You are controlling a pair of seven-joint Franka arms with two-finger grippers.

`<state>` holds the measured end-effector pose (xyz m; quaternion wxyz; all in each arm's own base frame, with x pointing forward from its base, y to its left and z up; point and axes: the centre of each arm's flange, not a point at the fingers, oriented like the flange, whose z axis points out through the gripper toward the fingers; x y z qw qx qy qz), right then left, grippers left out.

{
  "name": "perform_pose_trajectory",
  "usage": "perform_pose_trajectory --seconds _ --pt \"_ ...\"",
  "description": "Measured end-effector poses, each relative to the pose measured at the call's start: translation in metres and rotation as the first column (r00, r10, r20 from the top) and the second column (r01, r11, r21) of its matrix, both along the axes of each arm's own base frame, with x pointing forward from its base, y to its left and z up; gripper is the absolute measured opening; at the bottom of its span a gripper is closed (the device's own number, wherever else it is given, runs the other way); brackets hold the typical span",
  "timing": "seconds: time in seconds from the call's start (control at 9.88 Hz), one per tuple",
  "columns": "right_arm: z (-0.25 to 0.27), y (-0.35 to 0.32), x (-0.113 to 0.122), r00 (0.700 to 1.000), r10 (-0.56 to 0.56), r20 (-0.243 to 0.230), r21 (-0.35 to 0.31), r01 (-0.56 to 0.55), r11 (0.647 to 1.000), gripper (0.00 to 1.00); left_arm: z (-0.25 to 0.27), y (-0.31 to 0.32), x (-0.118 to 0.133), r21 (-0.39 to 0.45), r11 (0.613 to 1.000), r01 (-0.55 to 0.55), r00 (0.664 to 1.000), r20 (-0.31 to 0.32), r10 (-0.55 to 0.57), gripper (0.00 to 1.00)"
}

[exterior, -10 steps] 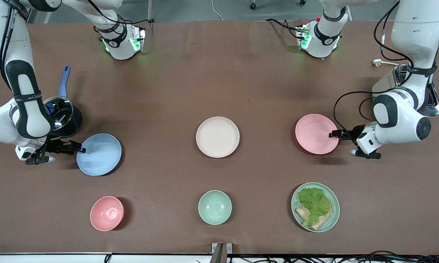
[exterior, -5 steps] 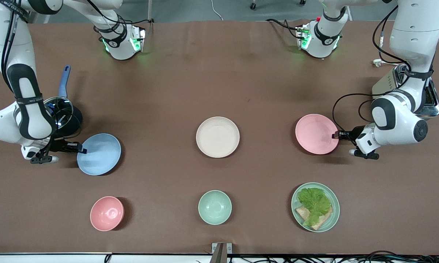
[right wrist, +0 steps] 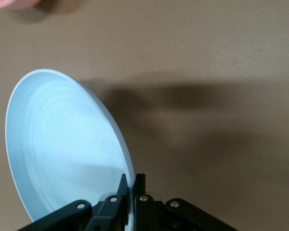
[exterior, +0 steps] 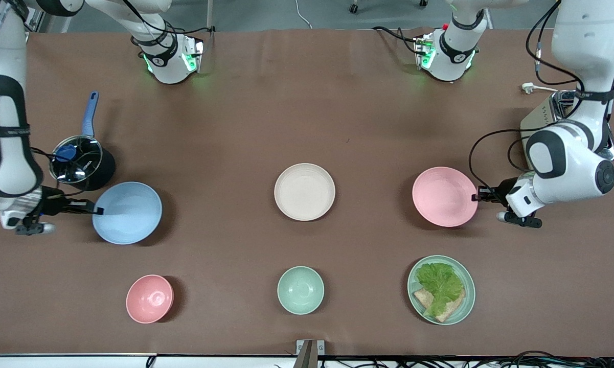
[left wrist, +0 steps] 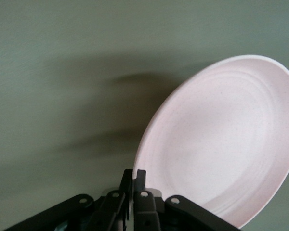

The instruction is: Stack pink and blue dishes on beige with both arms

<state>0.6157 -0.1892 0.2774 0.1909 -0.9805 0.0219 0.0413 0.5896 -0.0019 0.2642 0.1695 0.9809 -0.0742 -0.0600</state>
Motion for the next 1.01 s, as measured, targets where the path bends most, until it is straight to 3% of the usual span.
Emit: perform_pose_trajectory --seconds 0.41,0.71,1.01 --pt "0.100 0.046 0.034 0.995 -0.083 -0.055 -0.052 0.080 0.995 0.07 0.024 -0.190 -0.025 -0.031 0.997 -0.069 0.996 -0.056 0.068 0.04" --pt "0.121 0.127 0.045 0.983 -0.153 -0.097 -0.085 0.145 0.986 0.07 0.003 -0.301 -0.059 0.028 0.985 -0.170 0.984 -0.057 0.171 0.04" --pt "0.118 0.217 0.042 0.975 -0.178 -0.135 -0.062 0.171 0.983 0.07 -0.012 -0.373 -0.079 0.087 0.965 -0.248 0.967 -0.039 0.252 0.04"
